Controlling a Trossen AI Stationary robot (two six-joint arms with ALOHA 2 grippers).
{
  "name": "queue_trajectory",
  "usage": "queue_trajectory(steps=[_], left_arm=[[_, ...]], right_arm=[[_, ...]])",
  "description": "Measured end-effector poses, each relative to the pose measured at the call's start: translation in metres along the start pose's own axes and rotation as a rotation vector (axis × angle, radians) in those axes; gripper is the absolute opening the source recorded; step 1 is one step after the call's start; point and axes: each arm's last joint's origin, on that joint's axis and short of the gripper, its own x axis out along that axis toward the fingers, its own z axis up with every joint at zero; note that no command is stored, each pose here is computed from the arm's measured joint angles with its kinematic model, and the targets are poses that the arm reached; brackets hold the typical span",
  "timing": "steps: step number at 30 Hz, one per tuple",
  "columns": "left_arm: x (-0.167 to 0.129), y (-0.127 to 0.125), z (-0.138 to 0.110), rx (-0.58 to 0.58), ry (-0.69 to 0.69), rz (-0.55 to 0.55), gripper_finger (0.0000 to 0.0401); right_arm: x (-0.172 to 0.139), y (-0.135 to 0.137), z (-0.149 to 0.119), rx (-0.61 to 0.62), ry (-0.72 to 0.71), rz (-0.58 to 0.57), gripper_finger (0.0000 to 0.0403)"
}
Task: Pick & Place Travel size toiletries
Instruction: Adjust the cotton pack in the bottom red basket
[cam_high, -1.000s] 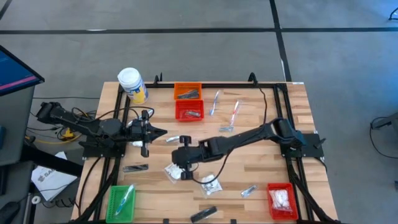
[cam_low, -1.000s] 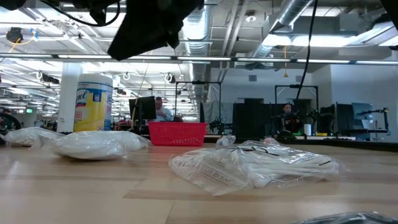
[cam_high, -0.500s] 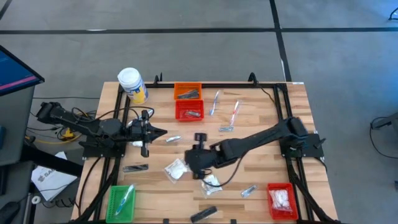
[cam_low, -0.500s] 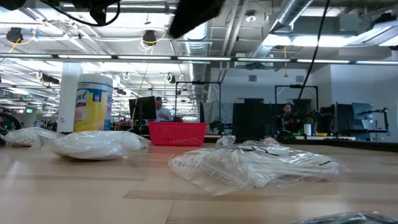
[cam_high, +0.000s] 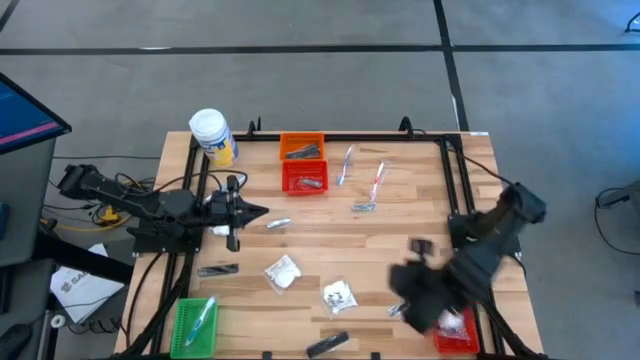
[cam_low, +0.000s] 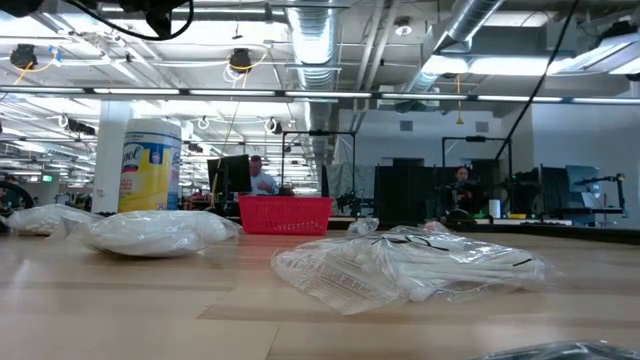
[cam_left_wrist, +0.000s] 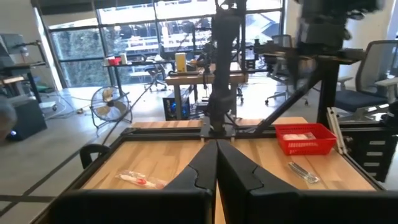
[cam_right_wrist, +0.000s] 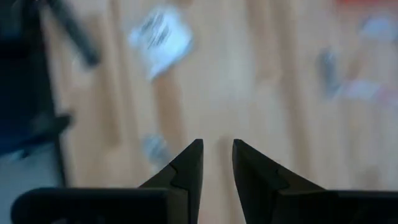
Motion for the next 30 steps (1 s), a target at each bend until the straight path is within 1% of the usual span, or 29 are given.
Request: queue_trajectory(steps=[2,4,6,9,11,13,15,17,19,22,25,27,30], left_arm=[[0.001,0.002,0.0,0.0,0.0,0.013,0.0],[0.001,0.003,0.0,-0.002,-0.001,0.022,0.0],[0.001,0.004,0.0,-0.004,-0.003,0.026,0.0],[0.002,0.004,0.0,-0.004,-0.003,0.026,0.0],[0.004,0.003,-0.002,0.002,0.011,0.024,0.0],[0.007,0.001,-0.005,0.019,0.033,0.023,0.0],[0.012,0.001,-0.009,0.033,0.05,0.033,0.0],[0.018,0.003,-0.013,0.04,0.066,0.054,0.0],[0.025,0.006,-0.016,0.041,0.07,0.084,0.0],[0.036,0.01,-0.023,0.047,0.086,0.123,0.0],[0.044,0.014,-0.028,0.043,0.094,0.156,0.0],[0.051,0.016,-0.031,0.033,0.076,0.172,0.0],[0.062,0.017,-0.032,0.025,0.01,0.121,0.0]], right_arm=[[-0.009,0.013,-0.023,0.041,0.038,0.021,0.0079],[-0.016,0.027,-0.045,0.032,0.042,0.044,0.0079],[-0.016,0.04,-0.063,0.029,0.053,0.051,0.0079],[-0.014,0.048,-0.087,0.12,0.077,0.024,0.0079],[-0.014,0.05,-0.098,0.204,0.078,0.011,0.0079],[-0.013,0.055,-0.106,0.285,0.073,0.03,0.0079],[-0.011,0.064,-0.113,0.321,0.065,0.09,0.0079],[-0.007,0.074,-0.121,0.311,0.06,0.159,0.0079],[0.0,0.078,-0.13,0.275,0.059,0.174,0.0079],[0.017,0.073,-0.139,0.28,0.078,0.086,0.0079],[0.031,0.068,-0.146,0.294,0.137,0.017,0.0079],[0.037,0.067,-0.149,0.291,0.155,0.001,0.0079],[0.042,0.068,-0.151,0.291,0.151,0.011,0.0079]])
